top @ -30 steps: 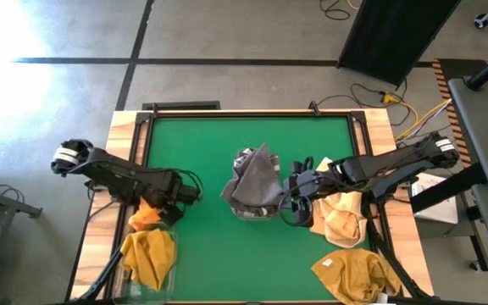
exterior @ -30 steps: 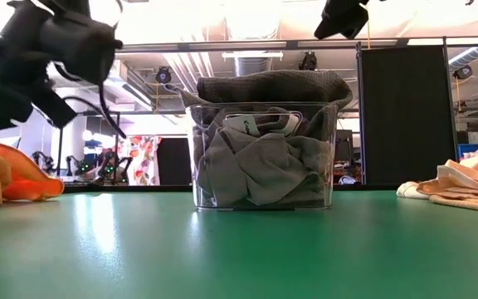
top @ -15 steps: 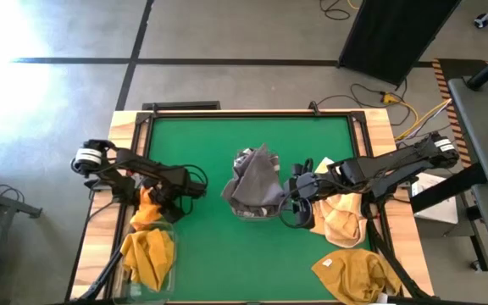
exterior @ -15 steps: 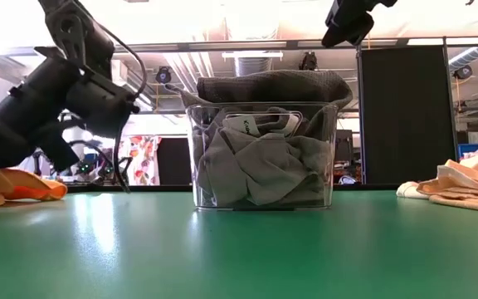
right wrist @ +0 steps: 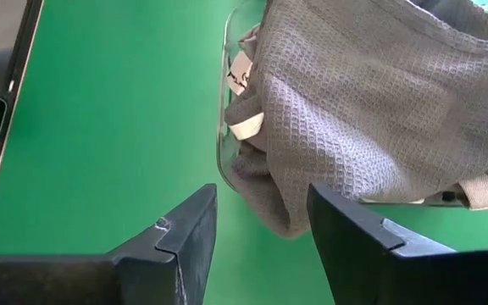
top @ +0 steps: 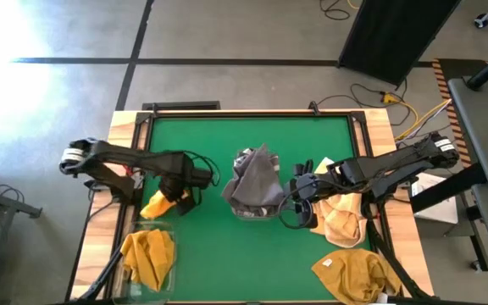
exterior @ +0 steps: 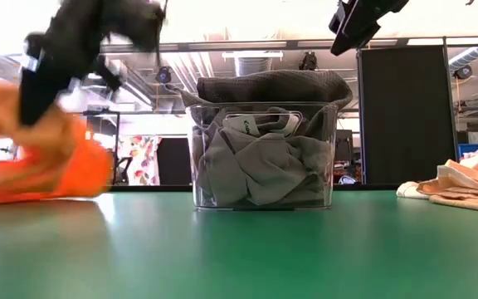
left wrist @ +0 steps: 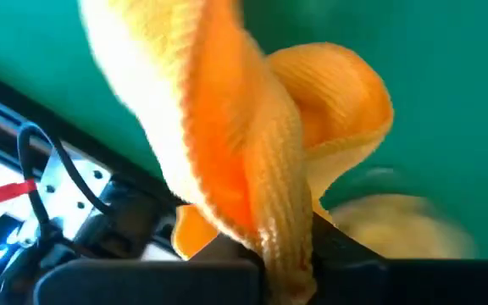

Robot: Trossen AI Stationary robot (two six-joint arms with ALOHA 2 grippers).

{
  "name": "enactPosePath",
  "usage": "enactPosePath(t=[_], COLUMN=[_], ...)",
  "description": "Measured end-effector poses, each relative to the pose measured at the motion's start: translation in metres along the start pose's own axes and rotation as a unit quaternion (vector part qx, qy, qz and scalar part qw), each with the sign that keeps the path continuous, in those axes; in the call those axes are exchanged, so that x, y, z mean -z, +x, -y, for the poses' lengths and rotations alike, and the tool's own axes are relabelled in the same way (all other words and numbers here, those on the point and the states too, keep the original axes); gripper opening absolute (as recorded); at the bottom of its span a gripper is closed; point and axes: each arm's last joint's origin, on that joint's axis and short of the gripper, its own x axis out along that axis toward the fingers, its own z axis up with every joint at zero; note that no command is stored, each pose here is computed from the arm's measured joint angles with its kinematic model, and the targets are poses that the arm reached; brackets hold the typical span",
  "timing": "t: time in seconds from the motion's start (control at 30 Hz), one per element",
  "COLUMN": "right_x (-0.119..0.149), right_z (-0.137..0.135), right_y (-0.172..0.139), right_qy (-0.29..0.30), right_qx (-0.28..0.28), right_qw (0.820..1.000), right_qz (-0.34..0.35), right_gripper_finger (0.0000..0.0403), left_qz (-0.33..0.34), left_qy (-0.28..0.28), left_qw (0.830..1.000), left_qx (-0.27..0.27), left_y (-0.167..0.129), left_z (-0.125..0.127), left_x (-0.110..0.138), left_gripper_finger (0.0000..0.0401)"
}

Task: Sort towels by color in basket
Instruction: Put the top yellow towel into the bottom transparent bin

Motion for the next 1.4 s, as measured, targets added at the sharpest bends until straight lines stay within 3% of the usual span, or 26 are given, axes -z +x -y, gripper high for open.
enactPosePath(t=[0.17, 0.3, 0.4, 0.57, 0.73, 0.87, 1.03, 1.2, 1.4], right_x=[0.000, 0.002, 0.002, 0.002, 0.001, 0.001, 0.001, 0.001, 0.001], right_z=[0.000, 0.000, 0.000, 0.000, 0.000, 0.000, 0.000, 0.000, 0.000], right_y=[0.000, 0.000, 0.000, 0.000, 0.000, 0.000, 0.000, 0.000, 0.000], right_qy=[-0.018, -0.022, -0.022, -0.022, -0.022, -0.023, -0.030, -0.034, -0.040], right_qx=[0.000, 0.002, 0.002, 0.002, 0.001, 0.001, 0.001, 0.001, 0.001], right_qw=[1.000, 1.000, 1.000, 1.000, 1.000, 1.000, 1.000, 0.999, 0.999], right_qz=[-0.002, -0.010, -0.009, -0.009, -0.004, -0.004, -0.004, -0.004, -0.005], right_gripper_finger=[0.0186, 0.0187, 0.0183, 0.0181, 0.0187, 0.0189, 0.0187, 0.0190, 0.0191], left_qz=[0.081, 0.078, 0.035, -0.028, -0.043, -0.056, -0.107, -0.120, -0.109], left_qy=[-0.007, -0.018, -0.044, -0.107, -0.177, -0.188, -0.219, -0.212, -0.190], left_qw=[0.992, 0.982, 0.980, 0.979, 0.971, 0.970, 0.968, 0.966, 0.972], left_qx=[0.100, 0.170, 0.188, 0.173, 0.158, 0.141, 0.067, 0.085, 0.084], left_y=[-0.068, -0.096, -0.101, -0.090, -0.076, -0.070, -0.084, -0.092, -0.079], left_z=[0.019, 0.043, 0.060, 0.079, 0.081, 0.075, 0.055, 0.049, 0.066], left_x=[0.042, 0.091, 0.134, 0.206, 0.254, 0.272, 0.279, 0.279, 0.269], left_gripper_finger=[0.0002, 0.0001, 0.0001, 0.0001, 0.0000, 0.0000, 0.0000, 0.0000, 0.0000])
